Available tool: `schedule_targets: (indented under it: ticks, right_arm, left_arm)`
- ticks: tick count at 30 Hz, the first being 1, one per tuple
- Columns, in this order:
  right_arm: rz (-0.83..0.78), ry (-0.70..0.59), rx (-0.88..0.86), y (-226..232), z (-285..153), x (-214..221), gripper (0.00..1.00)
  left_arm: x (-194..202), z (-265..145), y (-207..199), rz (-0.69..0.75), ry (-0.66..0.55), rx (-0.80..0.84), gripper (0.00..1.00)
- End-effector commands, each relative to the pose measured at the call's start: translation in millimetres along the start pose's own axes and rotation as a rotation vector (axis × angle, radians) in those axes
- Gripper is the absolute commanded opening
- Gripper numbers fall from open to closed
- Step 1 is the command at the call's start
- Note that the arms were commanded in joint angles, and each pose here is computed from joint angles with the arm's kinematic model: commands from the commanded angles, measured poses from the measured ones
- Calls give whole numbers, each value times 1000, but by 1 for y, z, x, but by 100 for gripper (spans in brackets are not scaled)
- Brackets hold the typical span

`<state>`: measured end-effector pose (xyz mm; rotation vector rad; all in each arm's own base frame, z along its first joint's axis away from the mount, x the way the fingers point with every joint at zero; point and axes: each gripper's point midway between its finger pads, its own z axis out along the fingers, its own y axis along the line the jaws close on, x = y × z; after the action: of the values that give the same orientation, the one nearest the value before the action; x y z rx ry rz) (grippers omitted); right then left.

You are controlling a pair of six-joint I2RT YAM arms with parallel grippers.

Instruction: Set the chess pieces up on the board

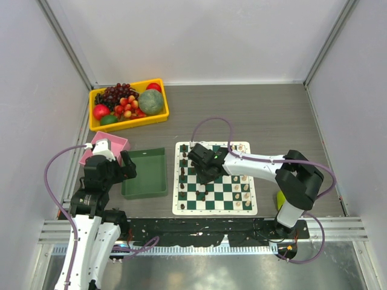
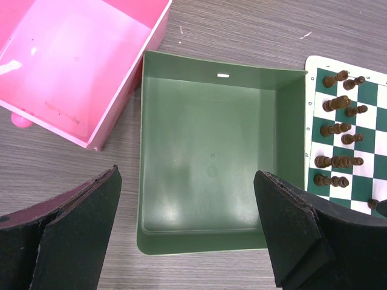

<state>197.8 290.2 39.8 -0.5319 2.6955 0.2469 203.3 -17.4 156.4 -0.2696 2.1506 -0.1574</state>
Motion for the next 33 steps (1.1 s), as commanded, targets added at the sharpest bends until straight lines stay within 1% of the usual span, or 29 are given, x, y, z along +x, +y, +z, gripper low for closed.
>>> schedule_targets:
  ticks: [1,6,9,11,18,26,33]
  right_arm:
    - [11,16,7,1,2,5,33]
    - [13,20,12,0,4,7,28]
    - [10,12,2,2,3,5,22]
    - [7,-11,-14,7,-3,0,20]
    - [-4,-66,-55,25,-11,-23,19]
    - [-25,-84,-67,42,-2,-36,20]
    - [-23,-93,-60,47,7,-43,19]
  left_arm:
    - [-10,-1,-4,-5,-40,19,99]
    - [-10,-2,-5,-5,-39,22,99]
    - [-10,-2,-5,-4,-40,24,99]
    - [-10,-1,-5,-5,-39,24,99]
    - [-10,-2,-4,-5,-44,22,99]
    - [-10,-2,-4,-5,-44,21,99]
    - [-11,-2,-4,-4,-46,21,99]
